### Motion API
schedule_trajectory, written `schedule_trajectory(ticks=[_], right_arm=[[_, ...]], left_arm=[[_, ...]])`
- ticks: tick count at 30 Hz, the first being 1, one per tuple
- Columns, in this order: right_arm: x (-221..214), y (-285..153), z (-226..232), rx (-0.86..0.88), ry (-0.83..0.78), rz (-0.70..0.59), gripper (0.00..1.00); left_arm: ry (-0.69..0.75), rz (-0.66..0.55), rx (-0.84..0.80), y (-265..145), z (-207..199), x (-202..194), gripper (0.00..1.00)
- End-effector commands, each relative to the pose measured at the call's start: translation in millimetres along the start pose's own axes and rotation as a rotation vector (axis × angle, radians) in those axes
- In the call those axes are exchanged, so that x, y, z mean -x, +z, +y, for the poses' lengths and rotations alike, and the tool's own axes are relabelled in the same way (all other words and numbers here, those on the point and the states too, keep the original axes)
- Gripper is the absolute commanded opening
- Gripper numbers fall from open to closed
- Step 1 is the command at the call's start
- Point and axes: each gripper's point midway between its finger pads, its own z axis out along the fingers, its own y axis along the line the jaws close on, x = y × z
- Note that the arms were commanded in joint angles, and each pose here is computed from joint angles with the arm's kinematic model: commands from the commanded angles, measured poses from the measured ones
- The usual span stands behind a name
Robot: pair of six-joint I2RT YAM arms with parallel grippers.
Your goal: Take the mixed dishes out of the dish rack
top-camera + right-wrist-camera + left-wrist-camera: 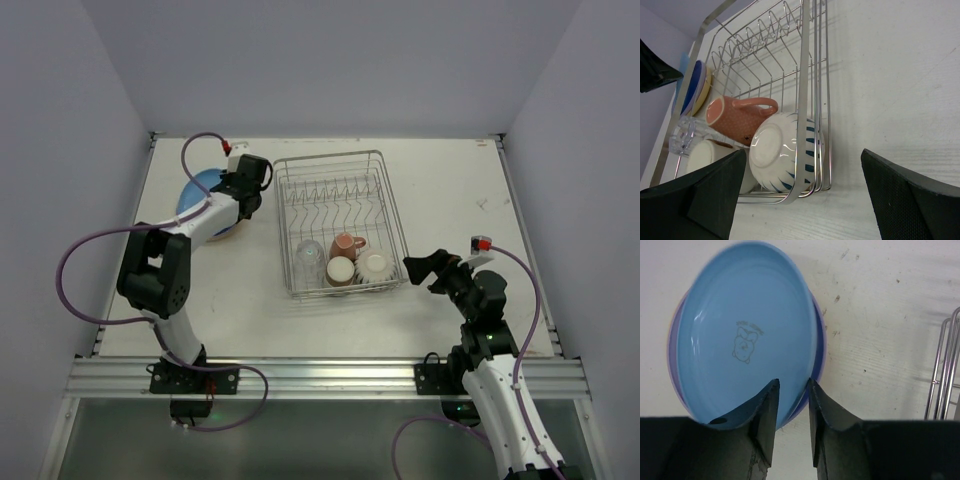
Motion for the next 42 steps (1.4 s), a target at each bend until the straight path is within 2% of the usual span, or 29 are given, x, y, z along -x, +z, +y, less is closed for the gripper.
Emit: schedule_trajectory(ticks=[1,11,19,28,32,33,36,37,39,41,42], right_arm=[[14.2,-1.0,12.3,0.044,-0.031,-0.037,0.99],[14.6,-0.8,12.0,0.042,-0.03,-0.037,0.99],[12.4,-0.3,12.8,0.047,-0.031,-0.023,0.99],[16.2,-3.3,20.0,0.091,-0.053,-0.054,0.99],[16.5,-5.6,23.4,0.11,-0.061,-0.063,0.99],[16.4,-5.4,23.7,0.11,-0.06,-0.059,0.98],[13.7,-3.2,22.8,0.101,-0.062,-0.026,0.83],[12.7,-2.0,21.5,0.094,-0.06,-0.018,0.73],[12.3,1.0,19.7,0.08,-0.054,-0.002,0.69],[14.3,1.3,21.3,0.081,-0.062,0.002,0.58],[14.0,1.7,21.6,0.08,-0.065,0.003,0.57]], left_arm=[[-0.049,-0.044,0.031,-1.4,6.4,21.6,0.35],[-0.065,-0.044,-0.038,-8.7,-1.2,25.0,0.39],[-0.114,-0.071,-0.238,-27.3,-27.6,34.5,0.42],[-0.156,-0.185,-0.362,-63.0,-23.1,51.5,0.47],[-0.204,-0.249,-0.517,-88.4,-31.6,48.9,0.55],[-0.206,-0.238,-0.559,-95.0,-31.5,36.5,0.57],[-0.238,-0.244,-0.639,-111.2,-34.6,28.8,0.61],[-0.247,-0.218,-0.649,-111.4,-34.9,18.3,0.62],[-0.253,-0.187,-0.668,-117.2,-34.0,10.0,0.62],[-0.244,-0.156,-0.678,-121.3,-34.1,4.4,0.61],[-0.247,-0.162,-0.682,-126.1,-33.0,9.3,0.61]])
